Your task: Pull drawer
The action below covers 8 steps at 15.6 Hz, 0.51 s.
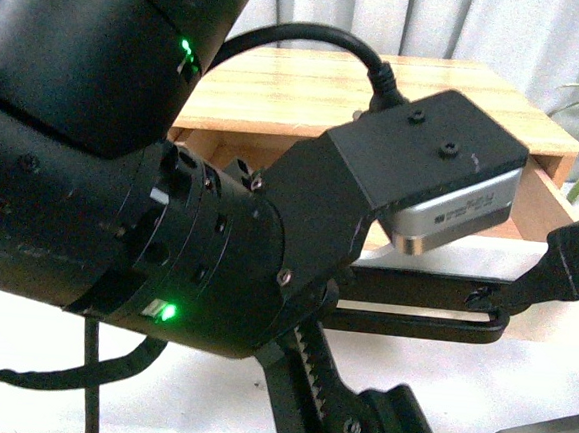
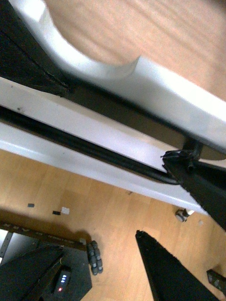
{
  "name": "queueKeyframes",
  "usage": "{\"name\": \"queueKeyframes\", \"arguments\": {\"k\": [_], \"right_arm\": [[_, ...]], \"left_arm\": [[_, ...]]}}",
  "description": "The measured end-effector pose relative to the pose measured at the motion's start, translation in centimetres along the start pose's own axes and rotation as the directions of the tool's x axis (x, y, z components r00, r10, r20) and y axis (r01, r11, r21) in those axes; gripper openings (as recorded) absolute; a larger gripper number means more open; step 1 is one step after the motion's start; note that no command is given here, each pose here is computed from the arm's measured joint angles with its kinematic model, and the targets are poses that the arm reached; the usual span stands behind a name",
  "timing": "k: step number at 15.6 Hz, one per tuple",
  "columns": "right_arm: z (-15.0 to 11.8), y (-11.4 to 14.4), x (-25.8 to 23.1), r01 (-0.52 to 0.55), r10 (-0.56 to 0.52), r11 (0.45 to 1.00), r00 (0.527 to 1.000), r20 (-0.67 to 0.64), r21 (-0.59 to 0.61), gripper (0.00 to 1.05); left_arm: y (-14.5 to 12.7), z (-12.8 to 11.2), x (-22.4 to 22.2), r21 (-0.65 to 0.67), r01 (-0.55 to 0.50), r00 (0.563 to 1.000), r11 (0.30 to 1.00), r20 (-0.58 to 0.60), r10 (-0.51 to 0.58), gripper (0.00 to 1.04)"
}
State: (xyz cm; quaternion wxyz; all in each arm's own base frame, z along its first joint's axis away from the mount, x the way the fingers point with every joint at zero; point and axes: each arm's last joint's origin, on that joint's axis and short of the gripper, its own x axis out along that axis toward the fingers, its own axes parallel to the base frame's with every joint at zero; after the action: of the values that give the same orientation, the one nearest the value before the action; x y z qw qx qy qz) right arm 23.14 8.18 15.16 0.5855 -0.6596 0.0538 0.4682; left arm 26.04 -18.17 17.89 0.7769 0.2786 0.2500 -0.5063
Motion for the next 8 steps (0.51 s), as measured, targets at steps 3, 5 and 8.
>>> {"name": "queueKeyframes", "arguments": {"k": [3,5,8], "right_arm": [[0.0,-0.3,-0.3,0.006,-0.006,1.000,1.000,0.000,-0.012,0.98],[0.2,-0.6,-0.9,0.016,-0.016,1.000,1.000,0.015,-0.002,0.98],[0.0,-1.6,-2.2,0.065,-0.066,0.998,0.997,0.032,0.024,0.98]], "left_arm": [[-0.1,0.3,-0.2,-0.004,0.001,1.000,1.000,0.005,-0.001,0.98],[-0.2,0.7,-1.0,-0.014,0.004,1.000,1.000,0.027,-0.004,0.98],[-0.4,2.0,-3.6,-0.005,-0.013,0.993,1.000,0.116,0.014,0.98]]}}
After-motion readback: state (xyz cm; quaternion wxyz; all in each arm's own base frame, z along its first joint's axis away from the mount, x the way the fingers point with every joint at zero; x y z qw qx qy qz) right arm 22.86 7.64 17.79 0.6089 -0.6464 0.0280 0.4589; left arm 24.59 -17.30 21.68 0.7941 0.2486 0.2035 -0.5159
